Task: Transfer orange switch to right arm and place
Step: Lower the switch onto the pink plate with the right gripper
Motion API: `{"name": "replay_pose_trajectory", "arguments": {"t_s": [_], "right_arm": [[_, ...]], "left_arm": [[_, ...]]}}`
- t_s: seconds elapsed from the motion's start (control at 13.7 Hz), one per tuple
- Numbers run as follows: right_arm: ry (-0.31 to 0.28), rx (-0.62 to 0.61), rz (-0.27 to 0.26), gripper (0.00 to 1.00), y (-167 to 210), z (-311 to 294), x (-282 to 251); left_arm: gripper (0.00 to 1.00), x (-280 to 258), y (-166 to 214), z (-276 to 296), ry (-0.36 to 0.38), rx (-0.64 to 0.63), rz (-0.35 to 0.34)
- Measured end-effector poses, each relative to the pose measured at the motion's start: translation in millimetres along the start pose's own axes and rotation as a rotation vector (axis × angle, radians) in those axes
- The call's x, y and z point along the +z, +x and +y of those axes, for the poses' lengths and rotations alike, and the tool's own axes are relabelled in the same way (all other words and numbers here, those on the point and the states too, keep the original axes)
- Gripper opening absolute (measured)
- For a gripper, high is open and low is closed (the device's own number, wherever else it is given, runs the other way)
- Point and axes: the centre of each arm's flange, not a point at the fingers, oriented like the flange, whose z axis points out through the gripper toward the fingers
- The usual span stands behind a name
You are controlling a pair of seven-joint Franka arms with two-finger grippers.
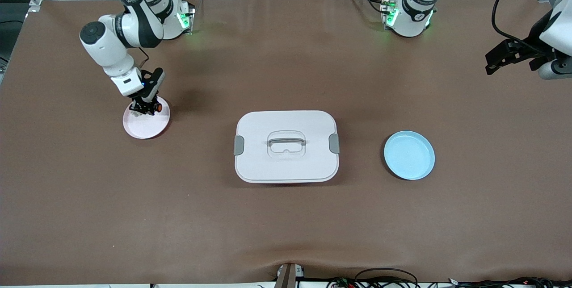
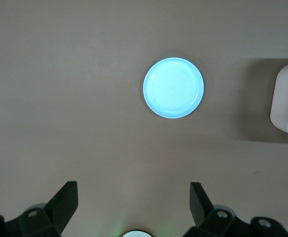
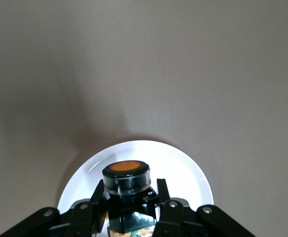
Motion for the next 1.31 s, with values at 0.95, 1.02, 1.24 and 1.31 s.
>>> {"name": "replay_pose_trajectory", "arguments": {"t_s": [0.95, 1.02, 1.24, 1.31], "right_arm": [[-0.009, -0.021, -0.026, 0.43, -27, -5, 54], [-0.009, -0.021, -0.026, 0.43, -27, -5, 54], [-0.010, -0.021, -0.026, 0.43, -27, -4, 54], [-0.010, -0.022, -0.026, 0.43, -27, -4, 54]], "left_arm": [[1.00, 8, -12, -1, -0.003, 0.001, 0.032], [1.00, 8, -12, -1, -0.003, 0.001, 0.033], [1.00, 9, -11, -1, -0.003, 0.001, 0.035], [1.00, 9, -11, -1, -0.003, 0.001, 0.035]]}}
